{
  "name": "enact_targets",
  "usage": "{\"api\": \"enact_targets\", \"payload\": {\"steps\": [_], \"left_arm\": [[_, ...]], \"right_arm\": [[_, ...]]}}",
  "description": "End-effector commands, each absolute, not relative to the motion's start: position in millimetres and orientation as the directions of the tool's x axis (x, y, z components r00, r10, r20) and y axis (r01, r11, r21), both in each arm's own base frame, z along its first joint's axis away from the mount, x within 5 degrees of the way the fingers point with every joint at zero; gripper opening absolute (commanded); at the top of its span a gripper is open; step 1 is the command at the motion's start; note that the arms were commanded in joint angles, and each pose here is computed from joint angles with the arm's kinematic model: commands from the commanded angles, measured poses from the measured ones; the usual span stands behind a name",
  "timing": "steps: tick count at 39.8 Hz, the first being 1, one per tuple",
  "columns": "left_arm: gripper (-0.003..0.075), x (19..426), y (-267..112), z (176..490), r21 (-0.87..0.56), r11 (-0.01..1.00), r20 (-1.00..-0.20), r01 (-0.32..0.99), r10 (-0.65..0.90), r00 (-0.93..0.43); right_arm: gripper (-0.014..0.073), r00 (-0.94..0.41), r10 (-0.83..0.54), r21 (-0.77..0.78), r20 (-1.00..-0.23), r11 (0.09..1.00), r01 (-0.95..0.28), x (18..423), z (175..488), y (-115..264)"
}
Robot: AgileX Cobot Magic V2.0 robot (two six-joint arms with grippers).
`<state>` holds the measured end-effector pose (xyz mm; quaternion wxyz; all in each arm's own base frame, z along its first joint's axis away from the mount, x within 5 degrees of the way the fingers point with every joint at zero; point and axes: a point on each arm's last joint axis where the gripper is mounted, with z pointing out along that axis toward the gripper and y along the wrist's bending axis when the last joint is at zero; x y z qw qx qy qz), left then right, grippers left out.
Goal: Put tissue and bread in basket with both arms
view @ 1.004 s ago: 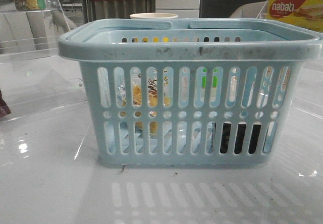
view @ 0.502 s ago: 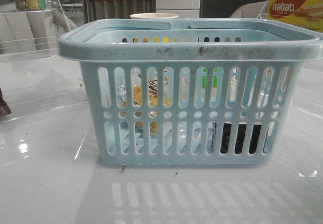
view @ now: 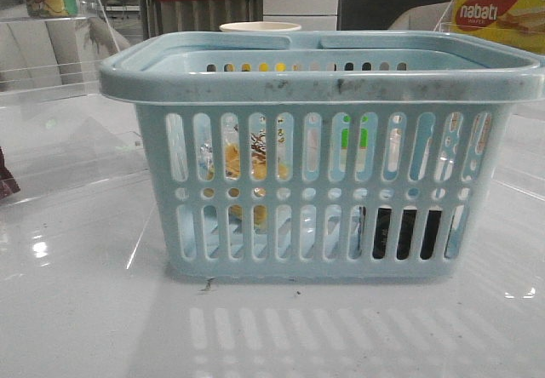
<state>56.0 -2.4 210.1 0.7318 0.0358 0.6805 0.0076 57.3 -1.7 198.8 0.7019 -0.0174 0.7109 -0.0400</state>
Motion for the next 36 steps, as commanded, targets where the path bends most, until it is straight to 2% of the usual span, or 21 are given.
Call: {"api": "enact_targets", "payload": {"steps": [1,21,36], "left_arm": [[0.009,53.5,-2.3,218.6,0.047,0.998,-0.984,0.037,0.039,0.176],[0.009,53.5,-2.3,218.6,0.047,0.998,-0.984,0.037,0.039,0.176],[0.009,53.5,-2.3,218.6,0.047,0.998,-0.984,0.037,0.039,0.176]], "right_arm": [[0.0054,0.132,-0.101,-0.094,-0.986,0.994,0.058,54.4,209.5,-2.6],[0.0054,0.147,-0.101,-0.093,-0.984,0.994,0.058,54.4,210.8,-2.6],[0.0054,0.174,-0.031,-0.023,-0.984,0.999,0.044,54.1,212.7,-2.1]]}}
